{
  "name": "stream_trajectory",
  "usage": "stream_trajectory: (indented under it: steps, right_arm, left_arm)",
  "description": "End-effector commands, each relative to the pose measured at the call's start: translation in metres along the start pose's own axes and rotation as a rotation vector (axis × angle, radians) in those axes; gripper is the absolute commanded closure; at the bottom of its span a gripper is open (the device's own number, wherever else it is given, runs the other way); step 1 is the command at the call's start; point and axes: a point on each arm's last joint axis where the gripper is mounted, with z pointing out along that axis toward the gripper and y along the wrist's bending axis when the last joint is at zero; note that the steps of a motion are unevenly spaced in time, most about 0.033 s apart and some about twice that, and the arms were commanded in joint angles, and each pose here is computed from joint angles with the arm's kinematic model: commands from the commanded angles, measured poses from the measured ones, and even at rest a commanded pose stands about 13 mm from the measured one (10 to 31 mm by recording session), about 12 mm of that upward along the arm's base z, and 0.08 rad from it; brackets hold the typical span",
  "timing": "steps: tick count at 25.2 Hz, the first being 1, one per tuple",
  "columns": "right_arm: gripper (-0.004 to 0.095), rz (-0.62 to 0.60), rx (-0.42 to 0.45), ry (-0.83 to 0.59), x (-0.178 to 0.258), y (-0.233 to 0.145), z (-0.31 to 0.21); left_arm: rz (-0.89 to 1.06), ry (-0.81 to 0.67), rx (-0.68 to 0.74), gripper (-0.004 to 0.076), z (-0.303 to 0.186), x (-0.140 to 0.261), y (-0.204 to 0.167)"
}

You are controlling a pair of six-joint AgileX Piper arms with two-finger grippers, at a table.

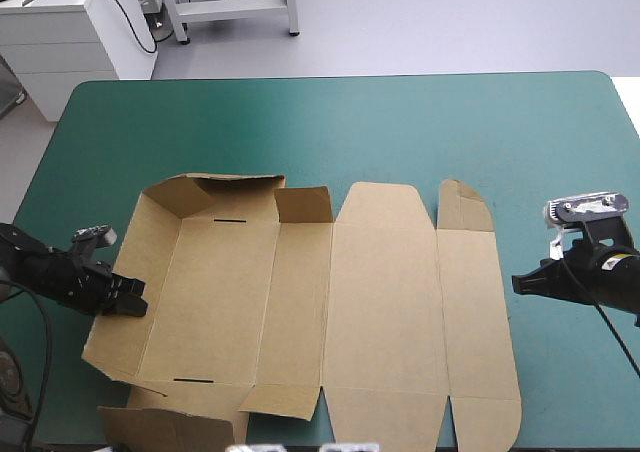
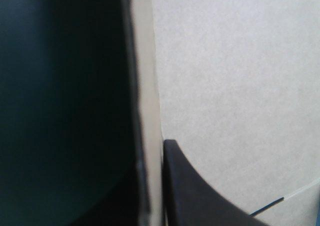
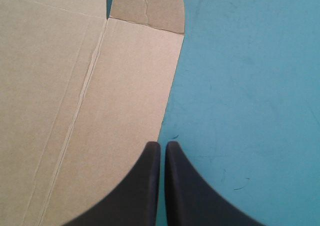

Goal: Fold the box

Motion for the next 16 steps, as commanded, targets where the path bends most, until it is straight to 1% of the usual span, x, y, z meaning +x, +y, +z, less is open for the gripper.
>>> stream_trajectory:
  steps: [1, 3, 10, 13, 16]
  right_arm:
    - [0.0888, -0.006, 0.012, -0.067, -0.007, 0.000, -0.009]
    - [0.0888, -0.006, 0.011, -0.064, -0.007, 0.000, -0.009]
    - [0.0888, -0.006, 0.010, -0.062, -0.006, 0.000, -0.009]
    - [0.0888, -0.005, 0.008, -0.063, -0.007, 0.000, -0.009]
    - [0.0888, -0.005, 0.008, -0.063, -0.007, 0.000, -0.009]
  left_arm:
    - [-0.022, 0.075, 0.055, 0.0731, 0.004, -0.001, -0.008]
    - [-0.020, 0.088, 0.047, 0.0731, 0.006, 0.000, -0.006]
    - [0.004, 0.054, 0.007, 0.0731, 0.003, -0.007, -0.004]
    - [0.072, 0.031, -0.012, 0.0731, -0.004, -0.018, -0.010]
    - [0.157, -0.019, -0.057, 0.0731, -0.013, -0.039, -0.022]
